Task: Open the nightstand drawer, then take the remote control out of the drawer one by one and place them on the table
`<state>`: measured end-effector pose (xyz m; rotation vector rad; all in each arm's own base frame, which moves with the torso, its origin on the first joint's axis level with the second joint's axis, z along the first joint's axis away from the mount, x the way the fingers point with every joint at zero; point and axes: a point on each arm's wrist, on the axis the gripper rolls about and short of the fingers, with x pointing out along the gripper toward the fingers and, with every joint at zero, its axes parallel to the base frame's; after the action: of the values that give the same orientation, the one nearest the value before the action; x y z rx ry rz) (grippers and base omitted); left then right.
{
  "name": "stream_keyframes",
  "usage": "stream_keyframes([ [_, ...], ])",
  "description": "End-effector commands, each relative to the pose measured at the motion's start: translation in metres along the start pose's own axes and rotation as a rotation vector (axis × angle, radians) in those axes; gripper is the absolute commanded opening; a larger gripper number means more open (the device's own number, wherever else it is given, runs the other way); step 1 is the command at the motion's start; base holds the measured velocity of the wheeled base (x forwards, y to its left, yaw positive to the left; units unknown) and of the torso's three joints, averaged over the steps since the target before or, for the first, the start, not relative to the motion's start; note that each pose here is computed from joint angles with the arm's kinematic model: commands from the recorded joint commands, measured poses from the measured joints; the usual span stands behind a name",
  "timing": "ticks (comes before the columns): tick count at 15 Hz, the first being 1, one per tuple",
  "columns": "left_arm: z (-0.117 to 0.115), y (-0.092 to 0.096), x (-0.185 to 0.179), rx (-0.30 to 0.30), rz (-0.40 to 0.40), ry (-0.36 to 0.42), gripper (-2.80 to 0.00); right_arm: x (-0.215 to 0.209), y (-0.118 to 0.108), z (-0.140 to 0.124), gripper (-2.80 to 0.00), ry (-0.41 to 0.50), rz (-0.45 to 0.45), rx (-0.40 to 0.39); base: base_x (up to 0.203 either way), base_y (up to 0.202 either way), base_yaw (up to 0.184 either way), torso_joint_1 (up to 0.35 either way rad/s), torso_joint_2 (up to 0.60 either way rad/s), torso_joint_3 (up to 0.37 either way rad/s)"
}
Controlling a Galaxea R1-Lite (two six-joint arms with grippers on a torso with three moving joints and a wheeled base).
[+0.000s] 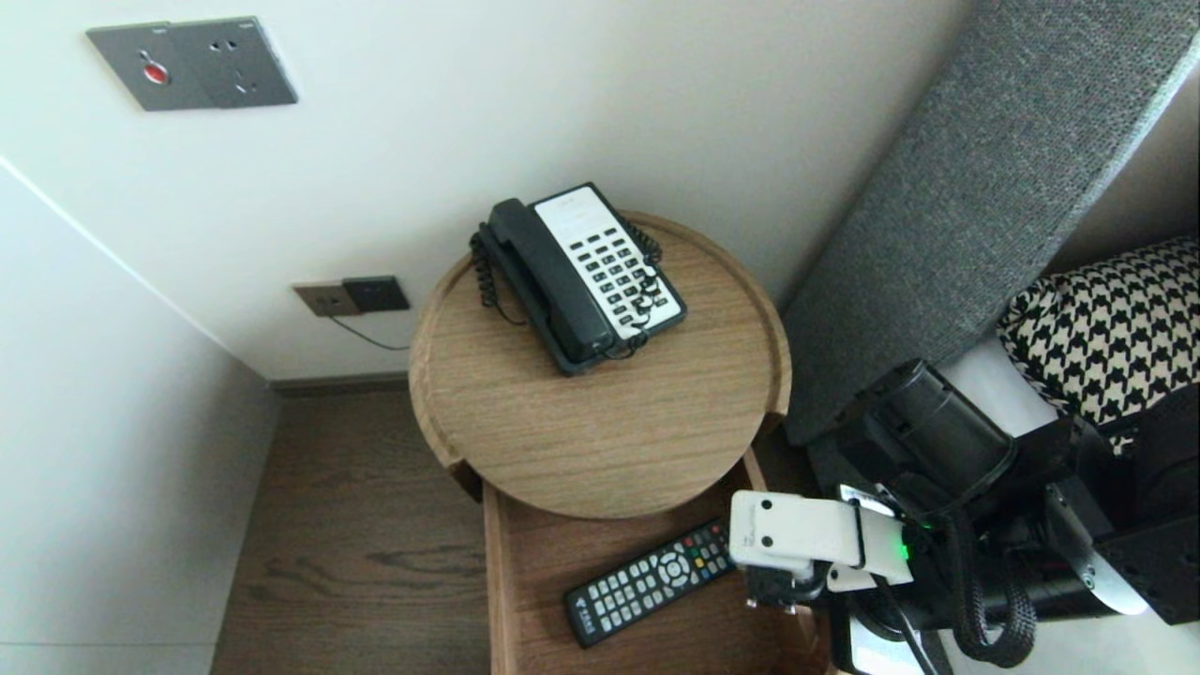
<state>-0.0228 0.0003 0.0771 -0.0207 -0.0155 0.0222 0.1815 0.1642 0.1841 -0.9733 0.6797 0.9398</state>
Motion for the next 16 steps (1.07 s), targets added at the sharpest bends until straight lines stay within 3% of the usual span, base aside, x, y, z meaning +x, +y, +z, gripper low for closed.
stream_keyframes([
  [1, 0.000, 0.000, 0.000, -0.001, 0.001, -0.003, -2.80, -0.003, 0.003, 0.001, -2.80, 0.013, -0.023, -0.071, 0.000, 0.000, 0.000, 0.000, 0.00, 0.000],
  [3, 0.000, 0.000, 0.000, -0.001, 0.001, -0.002, -2.80, -0.002, 0.008, 0.002, -2.80, 0.040, -0.046, -0.128, 0.000, 0.000, 0.000, 0.000, 0.00, 0.000],
  [9, 0.000, 0.000, 0.000, -0.001, 0.001, -0.003, -2.80, 0.012, 0.011, 0.011, -2.80, -0.020, -0.110, -0.292, 0.000, 0.000, 0.000, 0.000, 0.00, 0.000],
  [16, 0.000, 0.000, 0.000, -0.001, 0.001, -0.003, -2.80, 0.029, 0.011, 0.013, -2.80, 0.013, -0.070, -0.351, 0.000, 0.000, 0.000, 0.000, 0.00, 0.000],
])
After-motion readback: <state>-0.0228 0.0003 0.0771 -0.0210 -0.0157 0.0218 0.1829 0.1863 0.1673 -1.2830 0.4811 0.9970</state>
